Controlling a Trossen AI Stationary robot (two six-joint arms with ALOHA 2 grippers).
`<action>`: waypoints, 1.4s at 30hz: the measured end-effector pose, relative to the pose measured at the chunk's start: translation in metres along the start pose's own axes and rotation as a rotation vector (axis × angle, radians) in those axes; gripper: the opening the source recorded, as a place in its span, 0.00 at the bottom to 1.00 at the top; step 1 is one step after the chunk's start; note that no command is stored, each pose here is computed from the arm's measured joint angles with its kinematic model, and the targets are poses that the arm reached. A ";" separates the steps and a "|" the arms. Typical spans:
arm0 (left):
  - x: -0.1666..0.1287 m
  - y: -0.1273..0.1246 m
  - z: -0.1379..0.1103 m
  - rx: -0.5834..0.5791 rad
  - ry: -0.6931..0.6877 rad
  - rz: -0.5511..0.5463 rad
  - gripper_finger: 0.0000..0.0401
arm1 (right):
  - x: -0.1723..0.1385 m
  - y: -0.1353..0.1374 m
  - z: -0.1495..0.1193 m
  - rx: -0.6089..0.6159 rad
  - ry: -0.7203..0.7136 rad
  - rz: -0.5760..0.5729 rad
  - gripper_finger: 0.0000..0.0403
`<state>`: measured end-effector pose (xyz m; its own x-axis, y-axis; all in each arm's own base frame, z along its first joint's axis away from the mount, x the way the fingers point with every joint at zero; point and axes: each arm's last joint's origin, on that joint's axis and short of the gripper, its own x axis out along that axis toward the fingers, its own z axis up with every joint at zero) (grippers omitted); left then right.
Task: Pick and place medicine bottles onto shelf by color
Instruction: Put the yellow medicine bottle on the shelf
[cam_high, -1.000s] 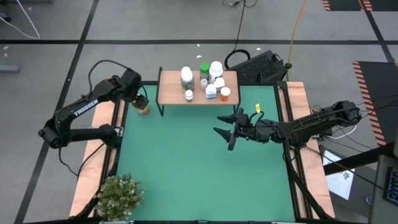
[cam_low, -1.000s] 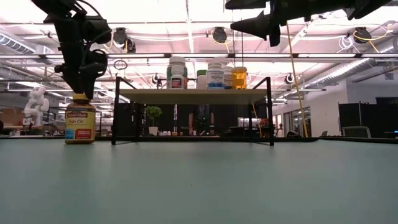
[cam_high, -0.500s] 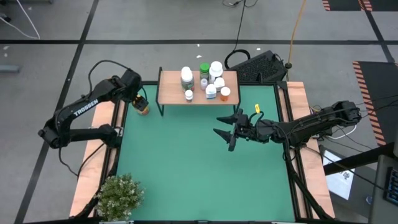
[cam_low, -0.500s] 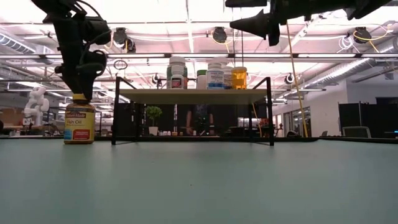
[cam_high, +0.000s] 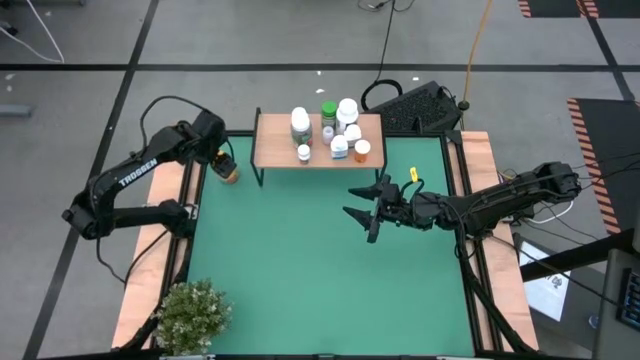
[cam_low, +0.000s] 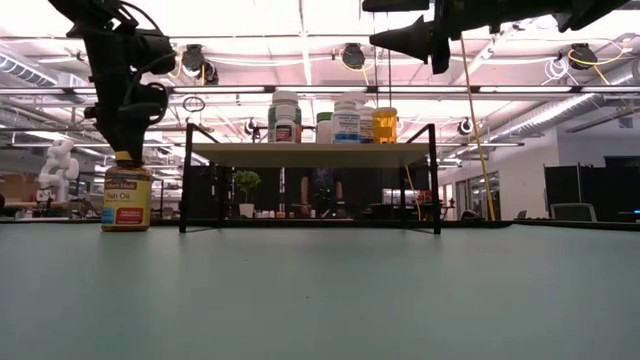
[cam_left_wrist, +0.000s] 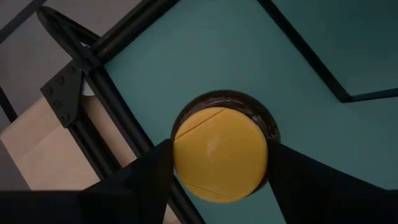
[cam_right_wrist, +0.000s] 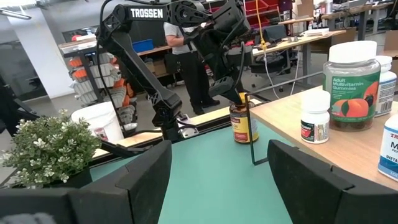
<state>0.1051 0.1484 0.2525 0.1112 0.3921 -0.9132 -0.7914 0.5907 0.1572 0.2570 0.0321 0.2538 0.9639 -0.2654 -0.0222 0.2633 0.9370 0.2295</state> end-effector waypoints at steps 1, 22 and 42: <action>0.000 0.000 0.000 0.006 0.001 -0.003 0.59 | 0.000 0.000 0.000 0.000 0.000 0.000 0.64; -0.079 0.000 0.018 0.006 -0.135 0.059 0.59 | 0.000 0.000 0.000 0.002 -0.004 0.001 0.64; -0.157 -0.024 0.044 0.074 -0.426 -0.055 0.59 | 0.000 -0.001 0.002 0.008 -0.019 -0.006 0.64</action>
<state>0.1327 0.1037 0.4086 0.4021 0.6054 -0.6869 -0.7339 0.6617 0.1536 0.2571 0.0307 0.2556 0.9614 -0.2752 -0.0053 0.2686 0.9337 0.2368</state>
